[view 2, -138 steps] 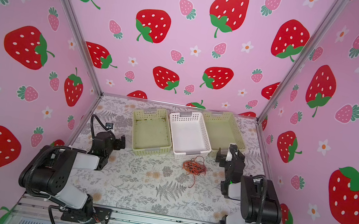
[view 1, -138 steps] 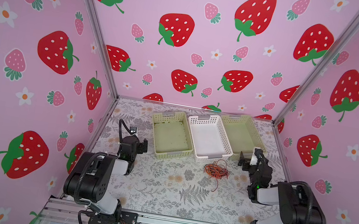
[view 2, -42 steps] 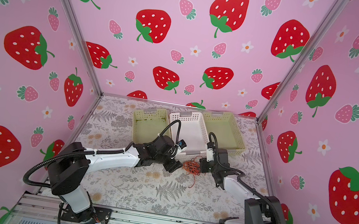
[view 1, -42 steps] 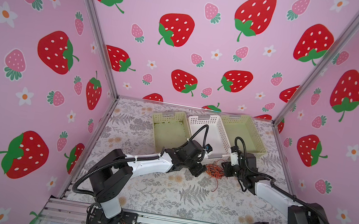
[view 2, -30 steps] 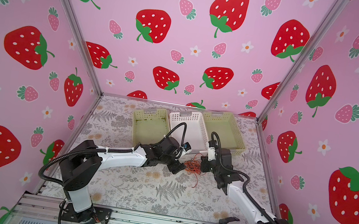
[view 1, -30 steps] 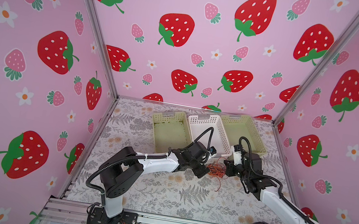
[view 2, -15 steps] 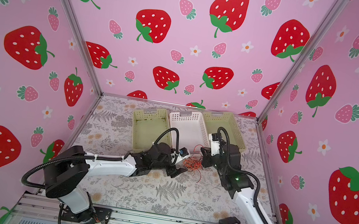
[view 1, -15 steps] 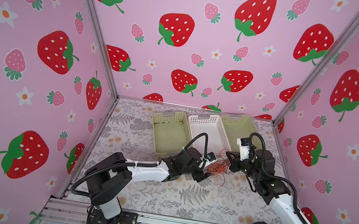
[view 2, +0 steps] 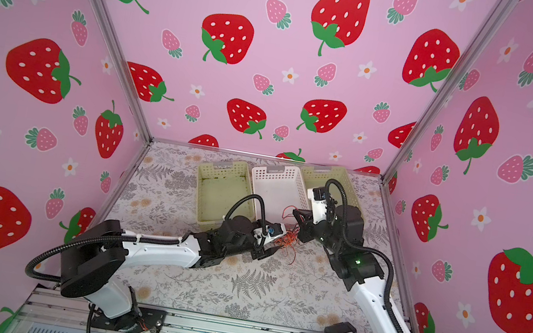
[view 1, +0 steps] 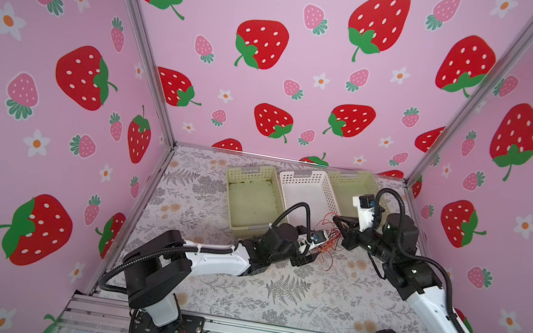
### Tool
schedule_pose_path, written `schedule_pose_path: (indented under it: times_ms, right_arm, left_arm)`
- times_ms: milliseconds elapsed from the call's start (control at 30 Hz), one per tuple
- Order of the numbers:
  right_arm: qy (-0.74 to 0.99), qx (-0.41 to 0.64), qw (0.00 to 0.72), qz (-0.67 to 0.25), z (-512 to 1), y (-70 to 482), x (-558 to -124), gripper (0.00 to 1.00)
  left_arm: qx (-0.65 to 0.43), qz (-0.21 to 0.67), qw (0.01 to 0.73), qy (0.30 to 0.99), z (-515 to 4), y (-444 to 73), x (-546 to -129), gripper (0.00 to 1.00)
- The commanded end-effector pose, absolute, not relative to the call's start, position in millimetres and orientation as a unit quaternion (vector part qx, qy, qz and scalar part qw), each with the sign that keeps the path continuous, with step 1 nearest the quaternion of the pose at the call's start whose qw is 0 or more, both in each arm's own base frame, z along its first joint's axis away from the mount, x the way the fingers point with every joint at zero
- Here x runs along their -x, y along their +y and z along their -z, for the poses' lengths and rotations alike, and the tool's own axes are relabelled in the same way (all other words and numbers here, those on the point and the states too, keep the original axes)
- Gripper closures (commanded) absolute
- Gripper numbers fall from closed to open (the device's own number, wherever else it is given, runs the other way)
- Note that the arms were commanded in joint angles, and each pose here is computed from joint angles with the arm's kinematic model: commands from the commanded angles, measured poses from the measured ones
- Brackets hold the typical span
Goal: Untangle the cables
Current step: 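Grasp and lift a red wire with the right gripper while left grasps bundle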
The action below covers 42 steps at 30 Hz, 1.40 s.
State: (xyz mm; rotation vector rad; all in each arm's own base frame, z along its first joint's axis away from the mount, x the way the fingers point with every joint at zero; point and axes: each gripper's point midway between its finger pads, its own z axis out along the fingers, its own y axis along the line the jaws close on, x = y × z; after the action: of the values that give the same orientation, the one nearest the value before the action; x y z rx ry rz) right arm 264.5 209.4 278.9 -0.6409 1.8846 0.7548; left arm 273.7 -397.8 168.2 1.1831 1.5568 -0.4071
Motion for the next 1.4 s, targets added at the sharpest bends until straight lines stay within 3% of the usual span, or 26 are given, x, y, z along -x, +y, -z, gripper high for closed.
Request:
schedule_pose_path:
  times_ms: [0, 167, 433, 600, 800, 1367]
  right_arm:
    - [0.75, 0.286, 0.496, -0.332, -300, 218, -257, 1.0]
    - [0.748, 0.294, 0.508, -0.311, -299, 213, -257, 1.0]
    - [0.746, 0.343, 0.483, -0.304, -277, 222, -255, 1.0]
    - [0.723, 0.38, 0.489, -0.306, -277, 226, -249, 1.0]
    - [0.694, 0.412, 0.493, -0.324, -281, 234, -238, 1.0]
    - [0.633, 0.472, 0.51, -0.342, -286, 251, -211, 1.0]
  left_arm:
    - [-0.483, 0.157, 0.576, 0.641, -184, -404, -286, 0.33]
    - [-0.493, 0.175, 0.569, 0.634, -192, -387, -267, 0.32]
    - [-0.484, 0.189, 0.526, 0.674, -200, -332, -245, 0.17]
    - [-0.46, 0.256, 0.485, 0.699, -213, -318, -252, 0.2]
    - [-0.479, 0.302, 0.434, 0.701, -207, -335, -247, 0.22]
    - [-0.461, 0.363, 0.388, 0.71, -191, -367, -256, 0.28]
